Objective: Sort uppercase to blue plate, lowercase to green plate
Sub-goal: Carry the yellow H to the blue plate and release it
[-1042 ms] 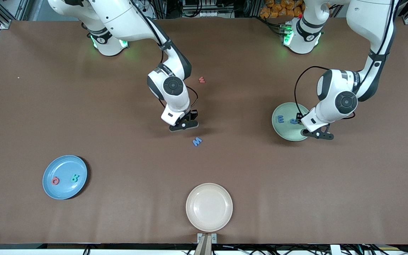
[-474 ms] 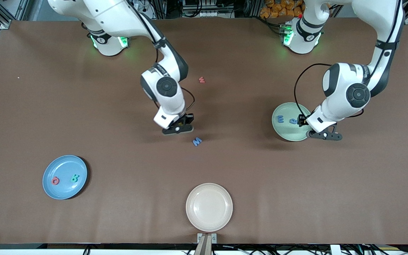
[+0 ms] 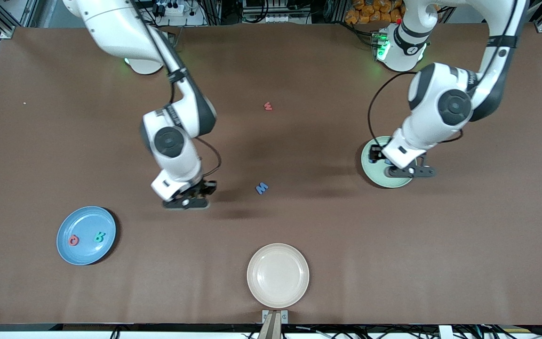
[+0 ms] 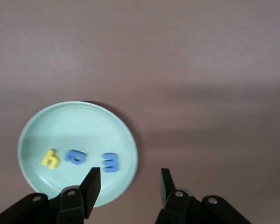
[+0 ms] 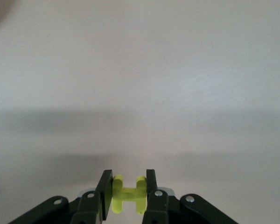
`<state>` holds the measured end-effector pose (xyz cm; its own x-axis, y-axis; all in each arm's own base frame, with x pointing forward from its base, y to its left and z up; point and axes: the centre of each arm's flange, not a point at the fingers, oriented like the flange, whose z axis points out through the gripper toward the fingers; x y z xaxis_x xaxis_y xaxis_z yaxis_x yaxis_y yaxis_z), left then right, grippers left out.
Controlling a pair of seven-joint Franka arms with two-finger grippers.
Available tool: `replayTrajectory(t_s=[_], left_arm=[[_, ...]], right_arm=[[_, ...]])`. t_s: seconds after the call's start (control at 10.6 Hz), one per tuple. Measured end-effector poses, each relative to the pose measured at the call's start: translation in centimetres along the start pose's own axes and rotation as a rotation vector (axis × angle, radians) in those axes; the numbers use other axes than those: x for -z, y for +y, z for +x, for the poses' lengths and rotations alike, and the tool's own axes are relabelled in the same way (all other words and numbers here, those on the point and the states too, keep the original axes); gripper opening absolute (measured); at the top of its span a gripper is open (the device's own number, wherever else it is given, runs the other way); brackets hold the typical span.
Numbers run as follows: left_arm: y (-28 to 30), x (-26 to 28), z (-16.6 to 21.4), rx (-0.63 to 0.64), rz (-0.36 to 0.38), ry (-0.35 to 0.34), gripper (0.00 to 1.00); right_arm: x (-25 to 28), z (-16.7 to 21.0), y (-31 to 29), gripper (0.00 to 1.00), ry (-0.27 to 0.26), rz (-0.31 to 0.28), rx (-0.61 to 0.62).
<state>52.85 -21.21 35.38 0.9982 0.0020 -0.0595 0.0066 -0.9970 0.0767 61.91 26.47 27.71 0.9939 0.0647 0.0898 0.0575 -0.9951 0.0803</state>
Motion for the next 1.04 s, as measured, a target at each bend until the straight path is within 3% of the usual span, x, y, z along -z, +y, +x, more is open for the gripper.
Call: replayTrajectory(t_s=[0.66, 1.04], left_arm=[[11.2, 0.0, -5.1, 0.069, -0.025, -0.011, 0.6], [16.7, -1.0, -9.3, 0.107, -0.028, -0.042, 0.6]], right_arm=[[-1.3, 4.5, 22.5, 0.33, -0.024, -0.208, 0.375], [-1.5, 4.9, 28.5, 0.33, -0.017, -0.233, 0.485]])
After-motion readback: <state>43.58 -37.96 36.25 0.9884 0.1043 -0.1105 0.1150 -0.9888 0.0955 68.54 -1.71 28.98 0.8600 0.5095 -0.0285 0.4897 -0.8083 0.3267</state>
